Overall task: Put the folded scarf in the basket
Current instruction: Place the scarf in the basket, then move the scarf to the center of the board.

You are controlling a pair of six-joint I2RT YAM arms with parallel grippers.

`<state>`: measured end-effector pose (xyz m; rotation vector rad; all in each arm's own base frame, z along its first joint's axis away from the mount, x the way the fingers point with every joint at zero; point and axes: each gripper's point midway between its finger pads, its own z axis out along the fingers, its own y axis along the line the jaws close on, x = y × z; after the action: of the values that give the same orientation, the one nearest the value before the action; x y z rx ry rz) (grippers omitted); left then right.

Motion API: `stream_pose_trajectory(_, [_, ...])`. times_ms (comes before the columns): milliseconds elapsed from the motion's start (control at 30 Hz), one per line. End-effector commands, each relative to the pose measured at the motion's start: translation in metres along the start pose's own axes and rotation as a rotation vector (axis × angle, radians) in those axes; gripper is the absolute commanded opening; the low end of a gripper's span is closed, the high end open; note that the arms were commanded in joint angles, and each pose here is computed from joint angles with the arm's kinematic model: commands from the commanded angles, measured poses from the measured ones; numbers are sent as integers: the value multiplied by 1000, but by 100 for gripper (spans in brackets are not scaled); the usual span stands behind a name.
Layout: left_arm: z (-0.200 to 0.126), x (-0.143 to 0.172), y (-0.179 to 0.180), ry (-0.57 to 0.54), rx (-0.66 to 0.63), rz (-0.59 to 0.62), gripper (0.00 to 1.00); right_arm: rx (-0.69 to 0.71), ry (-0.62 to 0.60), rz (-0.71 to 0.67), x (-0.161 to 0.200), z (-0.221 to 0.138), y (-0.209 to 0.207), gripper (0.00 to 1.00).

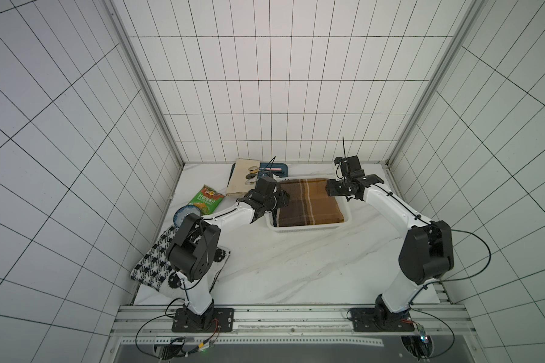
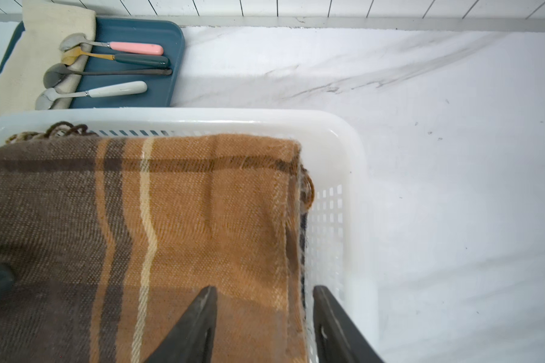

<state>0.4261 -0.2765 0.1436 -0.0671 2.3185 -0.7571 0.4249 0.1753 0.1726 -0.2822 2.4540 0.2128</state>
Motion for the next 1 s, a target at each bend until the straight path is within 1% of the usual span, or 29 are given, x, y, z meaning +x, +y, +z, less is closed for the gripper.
stream_pose_trajectory(0, [-33,-15,10,-58,-80,19,56,34,39,-27,28,-10,7,52])
stream_pose_trajectory(133, [-75,-23,18,-117,-115,24,56,45,23,-116,48,-36,31,52])
stream_pose_trajectory(233, [-106,-19,27,-155,-137,14,56,-8,-27,-145,64,-62,52,53])
stream_pose_trajectory(300, [-122,-11,39,-163,-180,3,56,-62,-68,-159,74,-75,66,53])
stream_pose_trajectory(400, [-146,4,68,-178,-269,-49,55,-150,-105,-171,91,-86,83,53])
stream_pose_trajectory(467, [-158,11,92,-217,-311,-78,54,-197,-109,-185,103,-87,93,53])
stream_pose_trajectory(533, [-170,21,127,-230,-424,-107,47,-223,-97,-193,114,-85,98,53])
stream_pose_trajectory(567, [-173,26,145,-213,-478,-128,46,-237,-94,-210,117,-83,101,53])
stream_pose_trajectory(600, [-173,35,163,-174,-500,-179,46,-243,-100,-223,116,-83,102,53])
stream_pose_trajectory(633, [-170,45,176,-128,-485,-235,46,-246,-107,-225,114,-84,103,52])
stream_pose_trajectory(700, [-172,63,192,-38,-502,-297,46,-286,-131,-228,112,-89,110,52])
stream_pose_trajectory(733, [-175,69,194,-8,-521,-297,46,-298,-146,-226,111,-91,111,52])
stream_pose_trajectory(767, [-176,74,193,13,-522,-273,46,-297,-153,-225,111,-92,110,52])
stream_pose_trajectory(867, [-182,84,204,62,-610,-269,48,-271,-168,-226,108,-96,105,53])
stream_pose_trajectory(900, [-182,90,205,100,-623,-287,48,-262,-176,-227,107,-97,102,53])
stream_pose_trajectory(967, [-176,100,201,148,-636,-281,50,-246,-187,-228,107,-98,99,53])
